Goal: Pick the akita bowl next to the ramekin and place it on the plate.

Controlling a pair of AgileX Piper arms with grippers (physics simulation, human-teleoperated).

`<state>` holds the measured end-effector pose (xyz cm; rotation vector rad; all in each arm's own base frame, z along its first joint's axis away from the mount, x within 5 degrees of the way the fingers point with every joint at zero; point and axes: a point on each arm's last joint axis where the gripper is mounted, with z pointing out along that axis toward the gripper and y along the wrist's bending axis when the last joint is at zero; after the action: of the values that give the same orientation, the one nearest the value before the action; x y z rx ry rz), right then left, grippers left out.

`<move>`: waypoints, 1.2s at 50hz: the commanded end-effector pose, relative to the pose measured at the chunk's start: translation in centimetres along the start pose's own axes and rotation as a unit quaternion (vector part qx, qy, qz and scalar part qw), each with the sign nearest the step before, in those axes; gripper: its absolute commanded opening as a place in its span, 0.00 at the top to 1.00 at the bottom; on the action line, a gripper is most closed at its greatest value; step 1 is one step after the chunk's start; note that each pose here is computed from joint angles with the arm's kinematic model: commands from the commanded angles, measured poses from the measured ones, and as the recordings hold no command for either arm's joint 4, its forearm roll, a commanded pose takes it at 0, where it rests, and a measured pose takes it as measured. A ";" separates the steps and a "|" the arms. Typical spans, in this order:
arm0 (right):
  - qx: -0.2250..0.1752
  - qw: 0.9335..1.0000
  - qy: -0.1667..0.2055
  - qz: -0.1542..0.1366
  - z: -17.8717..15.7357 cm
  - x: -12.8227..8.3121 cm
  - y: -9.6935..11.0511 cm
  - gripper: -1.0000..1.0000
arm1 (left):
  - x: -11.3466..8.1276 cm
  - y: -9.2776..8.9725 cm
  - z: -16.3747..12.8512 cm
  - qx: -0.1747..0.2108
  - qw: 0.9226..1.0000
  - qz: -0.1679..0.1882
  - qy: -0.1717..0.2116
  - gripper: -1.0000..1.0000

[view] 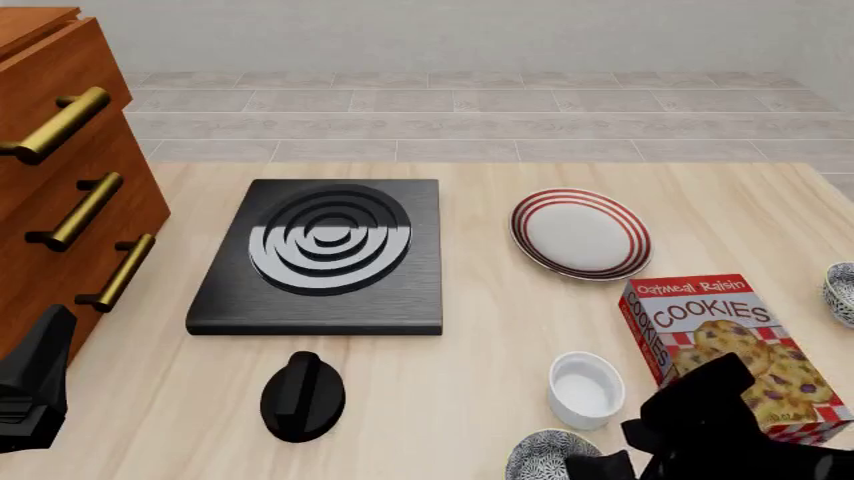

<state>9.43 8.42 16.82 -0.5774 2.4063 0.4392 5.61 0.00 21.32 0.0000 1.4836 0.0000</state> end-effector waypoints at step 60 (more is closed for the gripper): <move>0.004 1.000 0.021 0.009 3.0 2.7 -0.7 0.00 | 0.0 0.0 0.0 0.000 1.000 0.000 0.000 0.00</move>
<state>9.28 8.40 13.32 -0.5692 2.4479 0.4319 5.61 0.00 21.32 0.0000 1.4836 0.0000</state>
